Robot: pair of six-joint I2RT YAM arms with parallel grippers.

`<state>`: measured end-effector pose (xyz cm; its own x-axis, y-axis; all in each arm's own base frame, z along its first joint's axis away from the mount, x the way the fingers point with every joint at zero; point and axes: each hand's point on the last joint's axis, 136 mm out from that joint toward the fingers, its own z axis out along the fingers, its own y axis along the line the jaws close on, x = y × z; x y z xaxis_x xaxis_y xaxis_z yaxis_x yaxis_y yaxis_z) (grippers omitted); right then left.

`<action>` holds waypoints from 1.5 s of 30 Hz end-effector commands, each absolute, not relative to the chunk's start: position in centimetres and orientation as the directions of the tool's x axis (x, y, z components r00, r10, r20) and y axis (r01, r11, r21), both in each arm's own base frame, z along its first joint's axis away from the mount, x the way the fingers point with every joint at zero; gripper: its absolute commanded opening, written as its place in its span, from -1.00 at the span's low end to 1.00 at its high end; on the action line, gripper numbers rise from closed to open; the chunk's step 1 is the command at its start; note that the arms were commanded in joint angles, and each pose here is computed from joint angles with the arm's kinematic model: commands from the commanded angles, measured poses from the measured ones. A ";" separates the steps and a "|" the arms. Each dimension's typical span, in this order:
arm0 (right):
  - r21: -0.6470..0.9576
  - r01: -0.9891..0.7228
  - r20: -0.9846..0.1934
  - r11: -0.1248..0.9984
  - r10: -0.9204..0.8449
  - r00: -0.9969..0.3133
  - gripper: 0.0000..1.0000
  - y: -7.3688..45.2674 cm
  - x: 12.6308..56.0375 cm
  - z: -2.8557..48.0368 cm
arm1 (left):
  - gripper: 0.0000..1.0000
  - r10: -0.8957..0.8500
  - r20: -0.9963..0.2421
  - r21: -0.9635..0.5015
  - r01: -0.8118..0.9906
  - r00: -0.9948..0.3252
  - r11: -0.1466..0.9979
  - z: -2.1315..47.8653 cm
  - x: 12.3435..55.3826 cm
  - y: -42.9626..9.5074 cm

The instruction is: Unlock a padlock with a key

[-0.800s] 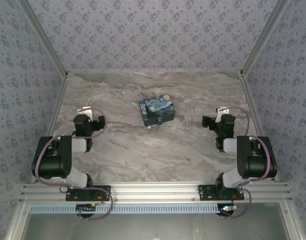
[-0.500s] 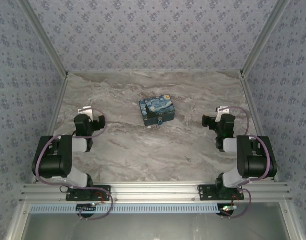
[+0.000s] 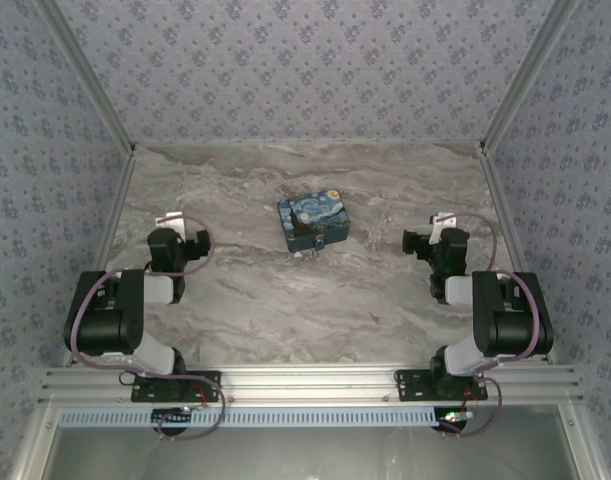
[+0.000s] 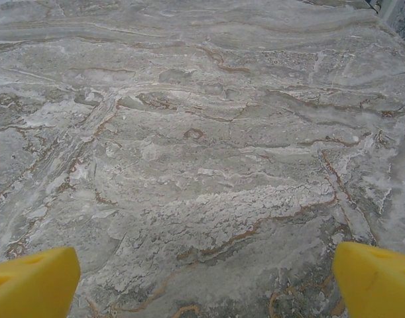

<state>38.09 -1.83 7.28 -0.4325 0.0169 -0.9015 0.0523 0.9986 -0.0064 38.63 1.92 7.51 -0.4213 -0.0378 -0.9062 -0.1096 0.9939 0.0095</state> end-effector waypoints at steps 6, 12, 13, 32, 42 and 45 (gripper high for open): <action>-0.029 0.046 -0.916 0.999 -0.009 -0.400 1.00 -1.8 39.1 8.3 | 0.99 -0.032 -0.926 0.011 -0.111 -0.376 0.994 8.9 39.6 1.9; -0.022 0.040 -0.915 0.999 -0.004 -0.404 1.00 -1.7 39.0 8.2 | 0.99 -0.033 -0.926 0.009 -0.110 -0.376 0.994 8.9 39.6 1.8; -0.021 0.041 -0.915 0.999 -0.003 -0.402 1.00 -1.8 39.0 8.2 | 0.99 -0.032 -0.926 0.010 -0.109 -0.377 0.994 8.9 39.6 1.8; -0.021 0.061 -0.921 0.998 0.004 -0.390 1.00 -2.1 38.7 10.1 | 0.99 -0.039 -0.967 -0.010 -0.115 -0.253 0.993 16.0 37.0 1.8; 0.105 -0.011 -0.891 0.994 0.089 -0.444 1.00 1.0 36.1 16.5 | 0.99 -0.537 -0.792 -0.497 -0.203 -0.290 0.843 20.0 33.6 -0.1; 0.146 -0.060 -0.860 0.988 0.096 -0.501 1.00 3.4 34.5 17.5 | 0.99 -0.641 -0.712 -0.626 -0.152 -0.286 0.765 20.3 32.2 -2.6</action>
<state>36.98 1.10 19.43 -0.3390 0.0611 -0.9388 -0.0174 0.9973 0.0712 33.89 -0.31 22.86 -0.1897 -0.4709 -0.8616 -0.1274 0.8819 -0.4539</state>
